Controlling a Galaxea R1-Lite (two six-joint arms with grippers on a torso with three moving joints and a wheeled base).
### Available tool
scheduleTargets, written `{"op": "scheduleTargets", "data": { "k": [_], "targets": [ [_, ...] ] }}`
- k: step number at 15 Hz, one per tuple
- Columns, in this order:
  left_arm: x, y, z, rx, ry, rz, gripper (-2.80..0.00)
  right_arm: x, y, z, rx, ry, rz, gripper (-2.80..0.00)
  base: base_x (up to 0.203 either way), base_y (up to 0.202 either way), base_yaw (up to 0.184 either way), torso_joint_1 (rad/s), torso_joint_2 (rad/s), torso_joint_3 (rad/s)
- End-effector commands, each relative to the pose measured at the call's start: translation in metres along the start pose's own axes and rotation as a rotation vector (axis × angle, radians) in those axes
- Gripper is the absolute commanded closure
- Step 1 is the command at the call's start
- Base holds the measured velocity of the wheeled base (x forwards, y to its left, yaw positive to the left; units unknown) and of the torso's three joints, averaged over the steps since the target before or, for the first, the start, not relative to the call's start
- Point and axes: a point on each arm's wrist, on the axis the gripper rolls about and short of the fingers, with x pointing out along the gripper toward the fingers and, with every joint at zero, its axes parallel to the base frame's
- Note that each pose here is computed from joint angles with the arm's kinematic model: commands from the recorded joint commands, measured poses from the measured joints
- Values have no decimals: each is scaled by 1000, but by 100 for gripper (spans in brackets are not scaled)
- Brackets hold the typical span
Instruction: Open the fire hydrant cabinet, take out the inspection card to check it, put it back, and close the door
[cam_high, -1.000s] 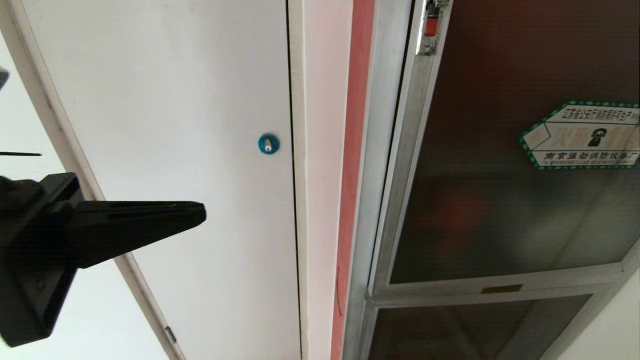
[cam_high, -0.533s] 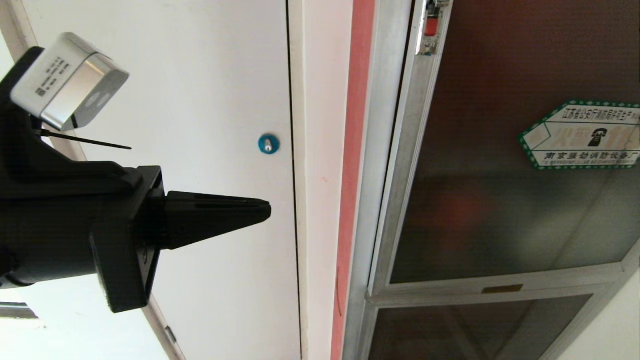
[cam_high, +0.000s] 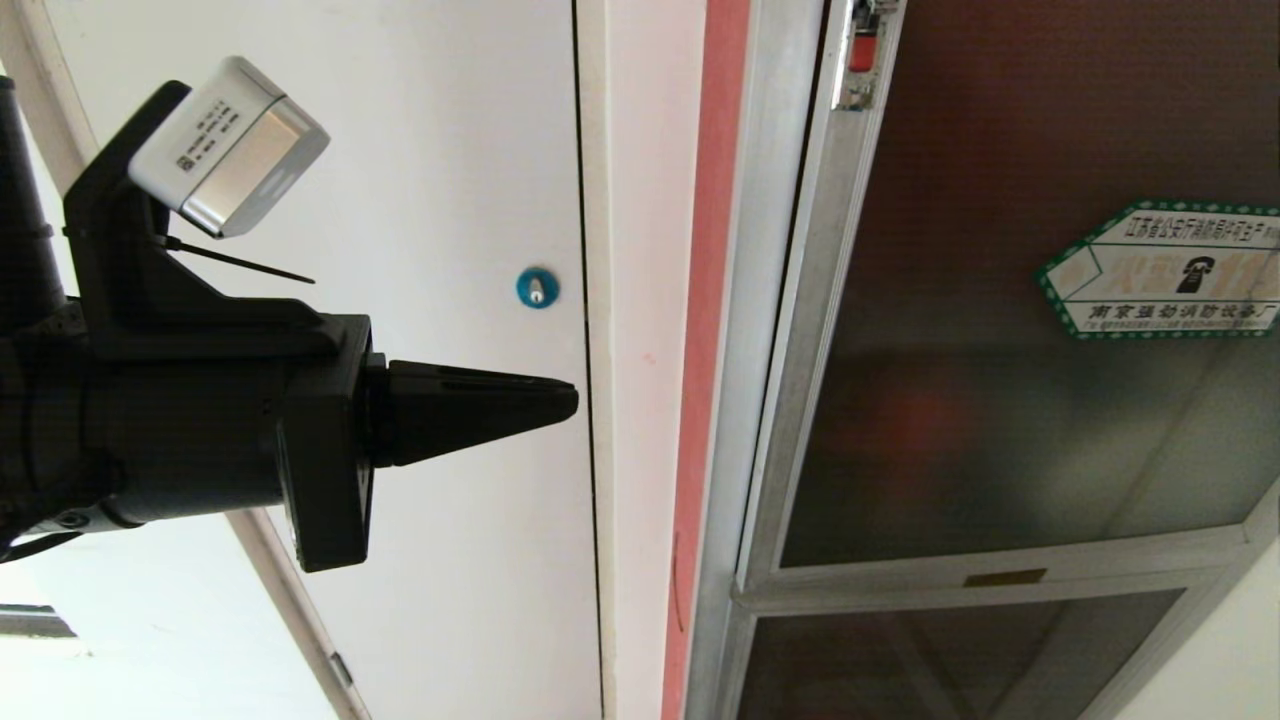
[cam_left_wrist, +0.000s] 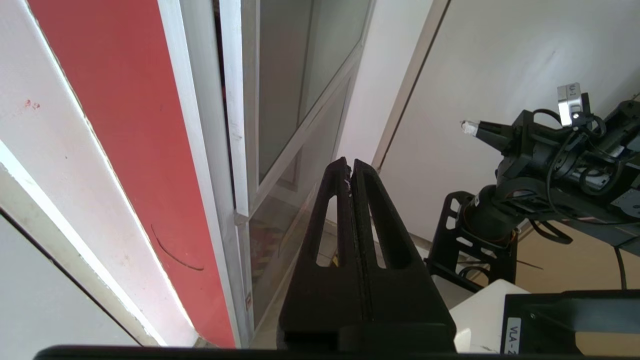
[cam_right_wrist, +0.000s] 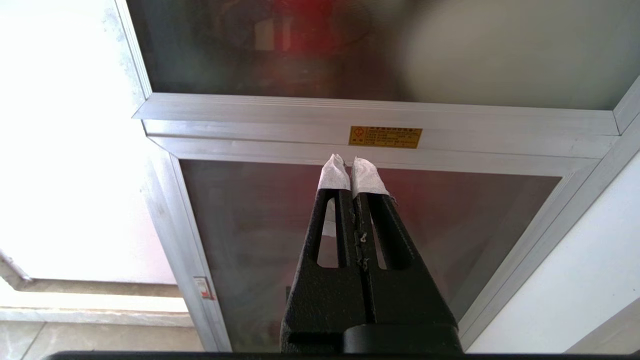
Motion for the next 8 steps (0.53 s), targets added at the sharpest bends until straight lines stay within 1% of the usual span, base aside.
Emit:
{"op": "scheduleTargets", "data": {
  "k": [1,5,8],
  "targets": [
    [2,1,0,-1,1,0,0,0,0,0,-1,0,1,0,0,0,0,0,0,0],
    [2,2,3,3,-7,7,0,0,0,0,-1,0,1,0,0,0,0,0,0,0],
    [6,10,9,9,-19,48,0,0,0,0,-1,0,1,0,0,0,0,0,0,0]
  ]
}}
